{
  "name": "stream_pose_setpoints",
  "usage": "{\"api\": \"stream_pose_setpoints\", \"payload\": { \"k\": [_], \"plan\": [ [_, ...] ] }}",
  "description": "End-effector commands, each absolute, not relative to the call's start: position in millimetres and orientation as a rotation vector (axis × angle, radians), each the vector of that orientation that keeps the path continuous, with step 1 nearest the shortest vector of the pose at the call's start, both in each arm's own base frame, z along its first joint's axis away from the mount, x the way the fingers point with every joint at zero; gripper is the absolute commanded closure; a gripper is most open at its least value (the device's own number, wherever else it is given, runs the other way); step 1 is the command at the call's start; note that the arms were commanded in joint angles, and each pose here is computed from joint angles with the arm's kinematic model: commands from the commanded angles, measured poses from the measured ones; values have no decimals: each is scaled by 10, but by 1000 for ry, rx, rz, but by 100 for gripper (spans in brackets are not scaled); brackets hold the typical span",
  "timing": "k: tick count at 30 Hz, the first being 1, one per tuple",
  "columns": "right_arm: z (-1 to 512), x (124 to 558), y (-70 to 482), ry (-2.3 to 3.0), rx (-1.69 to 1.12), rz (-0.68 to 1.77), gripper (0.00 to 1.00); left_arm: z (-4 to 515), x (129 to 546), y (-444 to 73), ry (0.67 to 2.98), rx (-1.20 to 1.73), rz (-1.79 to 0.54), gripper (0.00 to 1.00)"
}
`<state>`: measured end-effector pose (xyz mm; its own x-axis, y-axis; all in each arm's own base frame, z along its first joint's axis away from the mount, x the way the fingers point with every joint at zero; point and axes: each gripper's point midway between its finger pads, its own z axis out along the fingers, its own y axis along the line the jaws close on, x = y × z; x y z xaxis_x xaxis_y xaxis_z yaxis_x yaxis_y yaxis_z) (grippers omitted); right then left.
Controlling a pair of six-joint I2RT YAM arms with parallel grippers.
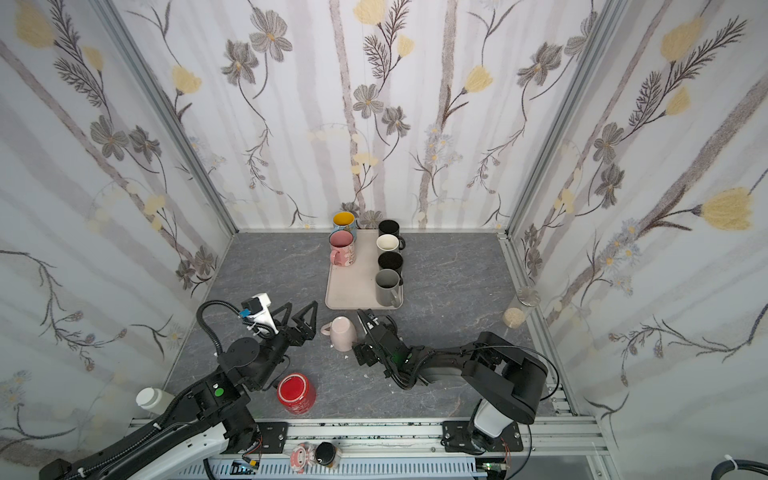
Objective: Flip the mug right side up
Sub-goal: 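Push the pale pink mug farther from the robot with the right gripper, then bring both grippers around the pale pink mug, left gripper toward its handle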
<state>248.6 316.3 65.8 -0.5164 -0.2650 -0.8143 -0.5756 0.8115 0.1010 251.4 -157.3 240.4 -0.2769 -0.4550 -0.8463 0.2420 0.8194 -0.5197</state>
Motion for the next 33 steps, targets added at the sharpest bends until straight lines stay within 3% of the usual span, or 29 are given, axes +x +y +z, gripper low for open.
{"api": "stream_pose_setpoints", "payload": {
  "k": [1,6,13,25,33],
  "plan": [
    [756,2492,3182,2126,-565,530,9,1940,2622,-1631,1929,-167,-646,2],
    [836,2459,3166,2112,-571,557,9,1492,2766,-1528,2046,-284,-697,13],
    [1017,2380,3142,2081,-561,626,9,1058,3012,-1346,2177,-365,-552,26],
    [1221,2308,2955,2033,-531,636,9,668,3124,-1523,2303,-297,-545,24],
    [1293,2313,2899,2010,-521,630,9,410,2950,-1516,2404,-271,-529,36]
  ]
}}
